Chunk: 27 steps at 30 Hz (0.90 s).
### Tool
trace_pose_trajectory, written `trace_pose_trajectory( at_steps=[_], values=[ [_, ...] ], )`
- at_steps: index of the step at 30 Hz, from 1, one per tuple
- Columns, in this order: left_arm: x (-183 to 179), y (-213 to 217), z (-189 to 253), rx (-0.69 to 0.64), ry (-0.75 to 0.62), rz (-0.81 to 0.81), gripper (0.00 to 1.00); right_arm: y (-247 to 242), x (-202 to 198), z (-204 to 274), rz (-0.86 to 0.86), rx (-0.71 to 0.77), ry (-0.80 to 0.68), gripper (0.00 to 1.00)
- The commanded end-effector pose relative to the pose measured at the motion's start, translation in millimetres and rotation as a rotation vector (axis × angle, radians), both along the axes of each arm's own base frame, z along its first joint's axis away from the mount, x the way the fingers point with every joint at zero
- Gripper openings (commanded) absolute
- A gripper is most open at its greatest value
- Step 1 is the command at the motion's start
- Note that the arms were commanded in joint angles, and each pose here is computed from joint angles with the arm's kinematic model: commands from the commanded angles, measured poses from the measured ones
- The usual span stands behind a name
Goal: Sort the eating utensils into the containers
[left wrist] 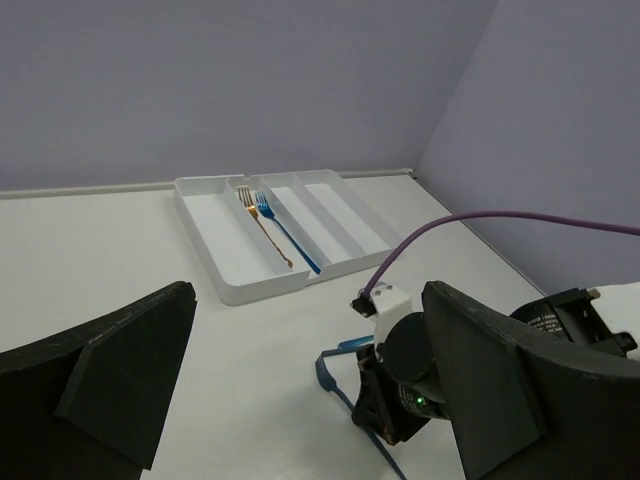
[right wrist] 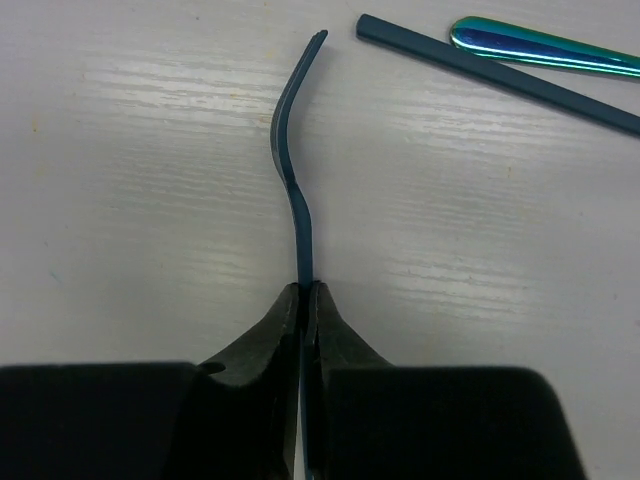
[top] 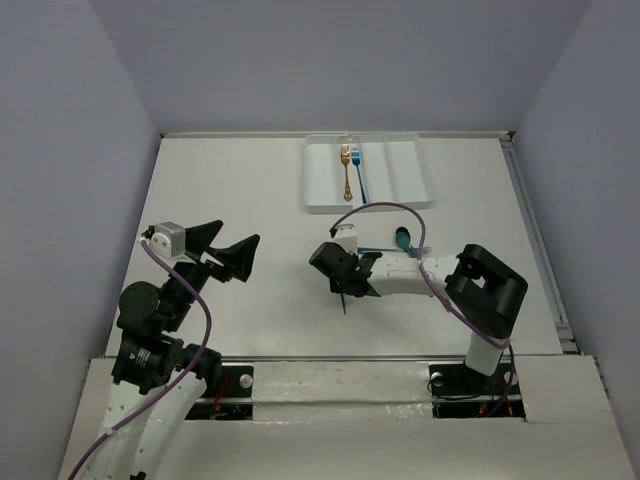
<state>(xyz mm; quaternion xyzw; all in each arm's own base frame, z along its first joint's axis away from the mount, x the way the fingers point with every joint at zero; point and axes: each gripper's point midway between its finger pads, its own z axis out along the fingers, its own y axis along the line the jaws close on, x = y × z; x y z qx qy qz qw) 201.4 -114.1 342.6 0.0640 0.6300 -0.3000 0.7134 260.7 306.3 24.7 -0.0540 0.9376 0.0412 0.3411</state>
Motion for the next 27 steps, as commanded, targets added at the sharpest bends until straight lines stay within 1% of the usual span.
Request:
trace_pose_trajectory(
  at_steps=[1,2,5,8,9,11,12,13,14,15,16,17,18,19,22,23,24,25,26,27],
  values=[
    [-8,1,26,-0.03,-0.082,-0.011,0.99,-22,1,16,-0.077,-0.013,-0.049,0.02],
    [-7,1,26,-0.03,-0.08,-0.013,0.99,-25,1,21,-0.082,-0.014,-0.06,0.0],
    [-7,1,26,-0.03,-0.082,-0.009,0.99,-31,2,41,-0.094,0.011,-0.098,0.0],
    [-7,1,26,-0.031,-0.082,-0.01,0.99,-27,5,67,-0.065,0.054,-0.143,0.0],
    [-7,1,26,-0.031,-0.08,-0.008,0.99,-22,9,83,-0.033,0.077,-0.177,0.0],
    [-8,1,26,-0.031,-0.08,-0.011,0.99,-27,28,101,-0.031,0.109,-0.214,0.0],
    [-8,1,26,-0.03,-0.082,-0.011,0.99,-31,39,110,-0.005,0.101,-0.24,0.0],
    [-8,2,26,-0.032,-0.083,-0.008,0.99,-23,51,125,0.025,0.17,-0.269,0.0],
    [-8,2,26,-0.031,-0.082,-0.008,0.99,-26,62,131,0.033,0.191,-0.281,0.0],
    [-8,2,26,-0.033,-0.081,-0.005,0.99,-40,86,142,0.026,0.191,-0.313,0.0],
    [-8,3,25,-0.031,-0.08,-0.002,0.99,-38,101,157,0.041,0.226,-0.366,0.0],
    [-8,3,26,-0.032,-0.08,0.001,0.99,-42,124,172,0.054,0.222,-0.407,0.0],
    [-8,3,26,-0.032,-0.08,0.001,0.99,-45,137,177,0.047,0.214,-0.417,0.0],
    [-8,3,26,-0.032,-0.08,0.001,0.99,-41,149,165,0.064,0.19,-0.389,0.0],
    [-9,3,27,-0.033,-0.083,0.001,0.99,-46,186,166,0.067,0.148,-0.401,0.0],
    [-8,4,26,-0.032,-0.082,0.003,0.99,-42,202,179,0.064,0.16,-0.429,0.0],
    [-9,4,26,-0.031,-0.082,0.001,0.99,-42,215,160,0.071,0.132,-0.406,0.0],
    [-9,4,27,-0.032,-0.084,0.003,0.99,-49,233,167,0.058,0.14,-0.427,0.0],
    [-8,4,27,-0.031,-0.084,0.005,0.99,-46,242,164,0.079,0.156,-0.42,0.0],
    [-9,4,27,-0.031,-0.084,0.003,0.99,-47,250,140,0.079,0.138,-0.369,0.0]
  ],
)
